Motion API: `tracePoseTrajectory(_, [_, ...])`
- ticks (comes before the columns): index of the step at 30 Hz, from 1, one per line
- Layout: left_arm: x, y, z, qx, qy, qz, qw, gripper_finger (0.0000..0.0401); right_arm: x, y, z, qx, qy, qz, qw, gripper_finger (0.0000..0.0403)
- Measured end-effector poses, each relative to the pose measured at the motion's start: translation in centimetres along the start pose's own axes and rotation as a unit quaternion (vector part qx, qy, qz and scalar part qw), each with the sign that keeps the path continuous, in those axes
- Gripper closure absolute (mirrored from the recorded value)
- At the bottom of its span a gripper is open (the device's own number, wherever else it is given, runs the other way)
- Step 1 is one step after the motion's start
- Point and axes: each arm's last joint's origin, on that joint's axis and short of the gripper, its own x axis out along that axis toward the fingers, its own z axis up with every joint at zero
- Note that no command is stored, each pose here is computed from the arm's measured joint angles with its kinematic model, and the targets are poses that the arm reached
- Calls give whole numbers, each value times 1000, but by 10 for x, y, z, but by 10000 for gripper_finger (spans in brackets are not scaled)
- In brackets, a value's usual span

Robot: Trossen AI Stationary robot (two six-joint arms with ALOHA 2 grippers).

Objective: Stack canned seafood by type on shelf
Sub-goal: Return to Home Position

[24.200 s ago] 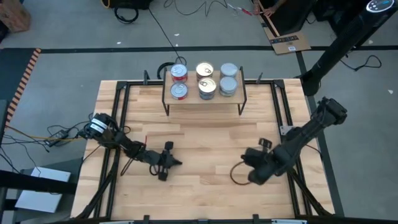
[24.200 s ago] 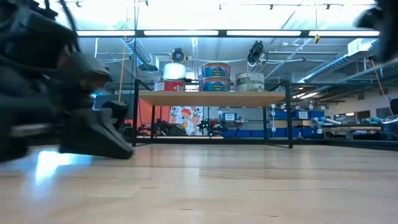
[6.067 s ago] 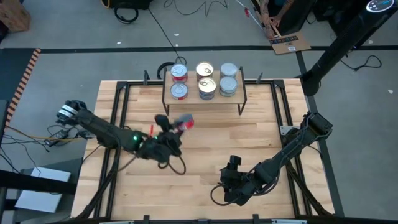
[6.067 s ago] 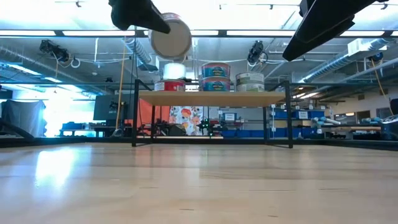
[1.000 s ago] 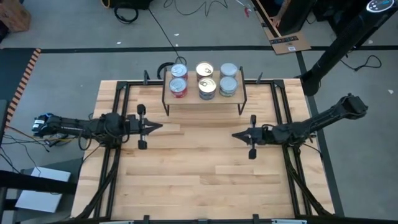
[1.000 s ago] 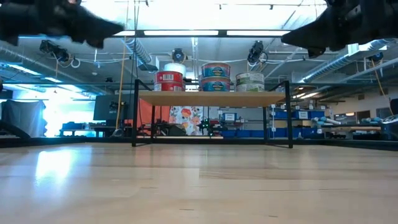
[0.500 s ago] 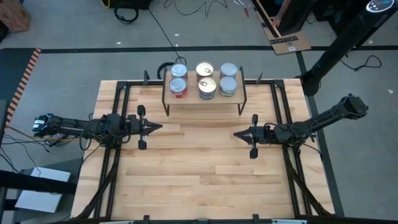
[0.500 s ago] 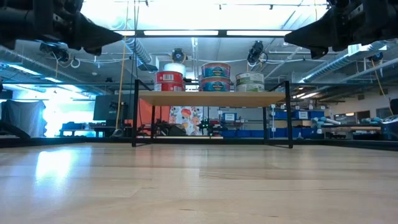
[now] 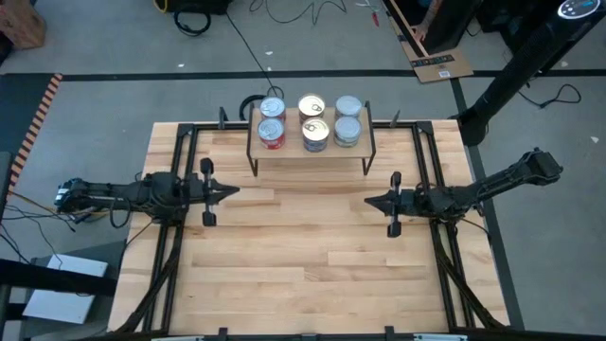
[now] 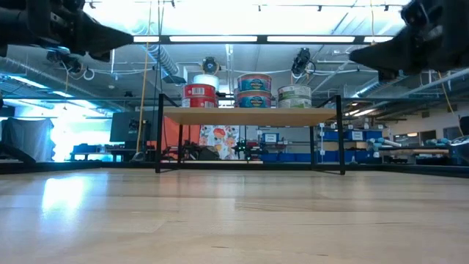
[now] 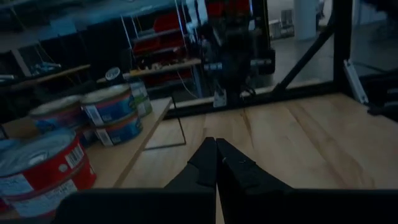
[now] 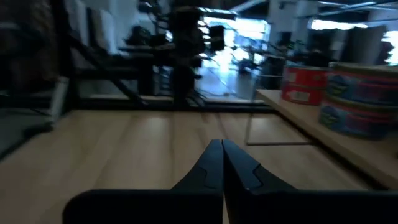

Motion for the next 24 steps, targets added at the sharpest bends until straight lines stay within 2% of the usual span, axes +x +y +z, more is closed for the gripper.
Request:
tracePoseTrajectory(3, [-5,1,2,-2,-14,-8,1000,399,-10,-3,-10,13,-26,36,999,401])
tracePoseTrajectory(10, [-23,3,-2,-4,-9,-10,1000,399,-23,-10,-5,6,-43,46,998,402])
tracePoseTrajectory(13, [-34,4,-3,-7,-19,-5,1000,399,-30,-15,-4,-1,-46,33,998,402])
tracePoseTrajectory(21, [-32,4,-5,-3,-18,4,1000,399,-43,-24,-6,-1,-48,8,999,402])
tracePoseTrajectory(24, [-30,3,-7,1,-42,9,999,399,-42,-25,-9,-5,-38,0,999,402])
